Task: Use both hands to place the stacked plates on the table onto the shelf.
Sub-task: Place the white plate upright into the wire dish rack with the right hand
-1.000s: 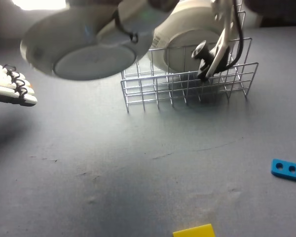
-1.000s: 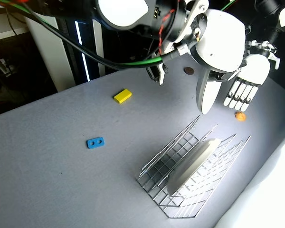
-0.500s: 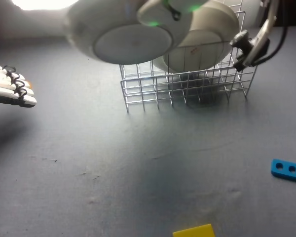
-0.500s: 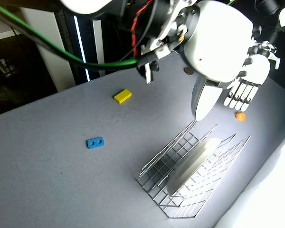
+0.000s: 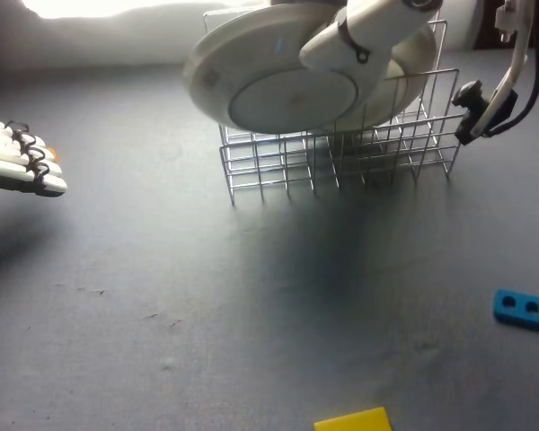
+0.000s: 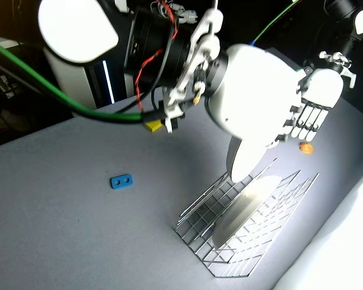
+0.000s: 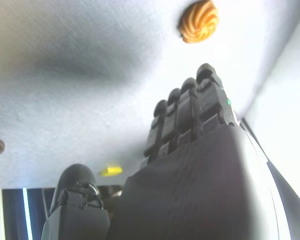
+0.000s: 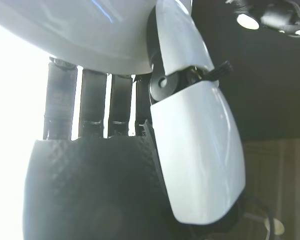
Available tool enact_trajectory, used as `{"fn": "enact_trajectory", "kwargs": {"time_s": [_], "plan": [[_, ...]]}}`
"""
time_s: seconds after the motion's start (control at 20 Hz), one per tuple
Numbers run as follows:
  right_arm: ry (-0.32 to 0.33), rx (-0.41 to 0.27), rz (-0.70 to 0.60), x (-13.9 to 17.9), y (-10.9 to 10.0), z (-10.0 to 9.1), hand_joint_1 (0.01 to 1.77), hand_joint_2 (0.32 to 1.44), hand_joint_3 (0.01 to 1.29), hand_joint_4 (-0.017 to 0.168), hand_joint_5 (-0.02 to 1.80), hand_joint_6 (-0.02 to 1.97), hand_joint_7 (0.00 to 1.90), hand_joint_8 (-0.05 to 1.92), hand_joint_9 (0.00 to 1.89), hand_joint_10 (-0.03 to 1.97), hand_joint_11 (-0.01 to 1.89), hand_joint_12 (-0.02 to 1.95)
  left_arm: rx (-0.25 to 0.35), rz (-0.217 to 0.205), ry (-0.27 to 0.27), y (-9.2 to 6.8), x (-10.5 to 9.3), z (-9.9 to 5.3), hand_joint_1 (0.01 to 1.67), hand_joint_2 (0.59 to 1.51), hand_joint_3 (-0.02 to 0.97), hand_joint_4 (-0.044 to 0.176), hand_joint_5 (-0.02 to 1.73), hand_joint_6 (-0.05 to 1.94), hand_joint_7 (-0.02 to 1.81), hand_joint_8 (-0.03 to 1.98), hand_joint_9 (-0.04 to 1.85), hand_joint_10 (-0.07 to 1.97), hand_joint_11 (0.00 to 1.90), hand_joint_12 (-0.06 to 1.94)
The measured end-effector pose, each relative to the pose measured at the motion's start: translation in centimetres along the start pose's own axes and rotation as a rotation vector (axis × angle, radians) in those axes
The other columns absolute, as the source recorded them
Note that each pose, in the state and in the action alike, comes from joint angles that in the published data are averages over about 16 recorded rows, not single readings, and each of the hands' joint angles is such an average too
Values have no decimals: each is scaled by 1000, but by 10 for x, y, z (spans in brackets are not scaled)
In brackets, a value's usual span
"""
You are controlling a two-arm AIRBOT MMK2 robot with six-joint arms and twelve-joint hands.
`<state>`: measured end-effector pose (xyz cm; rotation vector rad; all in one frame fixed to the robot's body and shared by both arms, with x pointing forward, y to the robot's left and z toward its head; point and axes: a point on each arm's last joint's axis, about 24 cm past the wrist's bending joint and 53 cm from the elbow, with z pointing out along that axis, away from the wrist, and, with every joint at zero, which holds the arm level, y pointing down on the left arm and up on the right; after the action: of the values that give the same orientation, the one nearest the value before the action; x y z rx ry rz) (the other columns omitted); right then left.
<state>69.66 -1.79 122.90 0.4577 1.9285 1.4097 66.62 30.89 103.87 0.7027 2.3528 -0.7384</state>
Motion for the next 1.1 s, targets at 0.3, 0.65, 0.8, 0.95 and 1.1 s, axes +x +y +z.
{"fn": "enact_trajectory", "kwargs": {"time_s": [0.3,0.65,0.8,0.95,1.1], "plan": [[-29,47,3,-16,-30,5,1338,1070,11,-11,738,1207,873,1044,894,1266,954,1300,0,0,1,0,0,0,13,1129,16,4,6,17,11,6,22,-61,23,-4],[-38,93,-1,-22,-62,7,1315,1080,11,-10,750,1210,874,1045,890,1122,896,1319,6,2,-2,-2,-1,1,13,1129,16,4,7,17,11,6,22,-61,23,-4],[-37,104,-6,-22,-72,7,1276,1095,11,-8,745,1162,872,908,879,981,841,1341,16,6,-8,-5,-4,1,13,1130,15,4,7,17,11,6,22,-61,23,-4],[-36,106,-12,-22,-76,7,1225,1105,11,-6,729,984,867,739,853,839,766,1364,33,10,-17,-9,-8,2,13,1131,16,4,8,17,11,6,22,-61,23,-4],[-33,97,-20,-21,-75,8,1170,1113,11,-4,713,808,857,556,807,698,671,1389,60,16,-32,-17,-14,2,14,1131,16,4,8,18,11,5,22,-61,23,-4]]}}
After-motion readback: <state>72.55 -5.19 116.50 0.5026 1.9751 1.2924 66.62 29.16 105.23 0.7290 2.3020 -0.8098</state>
